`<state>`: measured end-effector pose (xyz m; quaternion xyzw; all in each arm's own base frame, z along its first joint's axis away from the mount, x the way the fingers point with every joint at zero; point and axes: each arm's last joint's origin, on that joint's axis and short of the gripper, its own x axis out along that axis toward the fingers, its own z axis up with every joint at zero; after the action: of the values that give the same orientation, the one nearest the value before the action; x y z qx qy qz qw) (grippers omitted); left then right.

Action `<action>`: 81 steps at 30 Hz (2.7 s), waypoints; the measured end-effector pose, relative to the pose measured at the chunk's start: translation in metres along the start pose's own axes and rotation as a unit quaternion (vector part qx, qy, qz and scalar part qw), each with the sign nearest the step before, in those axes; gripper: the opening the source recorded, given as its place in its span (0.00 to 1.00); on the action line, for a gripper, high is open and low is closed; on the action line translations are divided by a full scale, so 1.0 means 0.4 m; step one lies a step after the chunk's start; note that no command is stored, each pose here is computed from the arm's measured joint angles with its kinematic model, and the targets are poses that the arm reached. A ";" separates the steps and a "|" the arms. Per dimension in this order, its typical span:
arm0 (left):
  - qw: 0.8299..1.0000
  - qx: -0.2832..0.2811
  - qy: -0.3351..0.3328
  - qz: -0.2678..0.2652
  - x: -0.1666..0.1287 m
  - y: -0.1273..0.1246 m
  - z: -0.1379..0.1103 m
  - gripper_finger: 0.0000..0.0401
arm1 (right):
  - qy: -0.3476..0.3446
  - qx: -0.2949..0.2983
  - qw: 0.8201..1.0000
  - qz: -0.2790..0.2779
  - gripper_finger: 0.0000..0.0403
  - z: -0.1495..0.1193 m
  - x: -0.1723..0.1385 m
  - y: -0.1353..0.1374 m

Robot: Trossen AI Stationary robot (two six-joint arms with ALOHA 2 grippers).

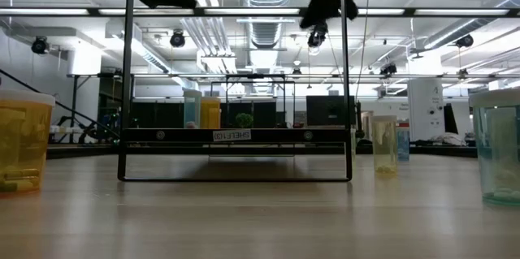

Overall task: Pick and place medicine bottles onto shelf by color
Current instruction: Put the yellow pill bottle on the shelf

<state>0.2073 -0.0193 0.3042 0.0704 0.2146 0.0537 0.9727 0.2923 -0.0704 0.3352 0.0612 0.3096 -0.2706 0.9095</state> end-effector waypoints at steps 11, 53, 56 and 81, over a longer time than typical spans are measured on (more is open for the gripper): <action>0.997 0.079 -0.020 0.013 -0.035 0.011 -0.010 0.45 | 0.137 0.139 0.978 -0.070 0.05 -0.045 0.103 -0.129; 0.989 0.120 -0.085 0.032 -0.141 0.036 -0.042 0.45 | 0.313 0.223 0.895 -0.228 0.60 -0.204 0.327 -0.165; 0.989 0.119 -0.084 0.032 -0.138 0.036 -0.041 0.45 | 0.312 0.222 0.895 -0.227 0.58 -0.202 0.325 -0.165; 0.988 0.117 -0.095 0.035 -0.137 0.036 -0.036 0.45 | 0.310 0.227 0.894 -0.228 0.24 -0.244 0.345 -0.159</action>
<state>0.1508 -0.0110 0.3160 0.1955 0.1236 0.0550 0.9713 0.2985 -0.1597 0.1783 0.2751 0.5117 -0.5005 0.6418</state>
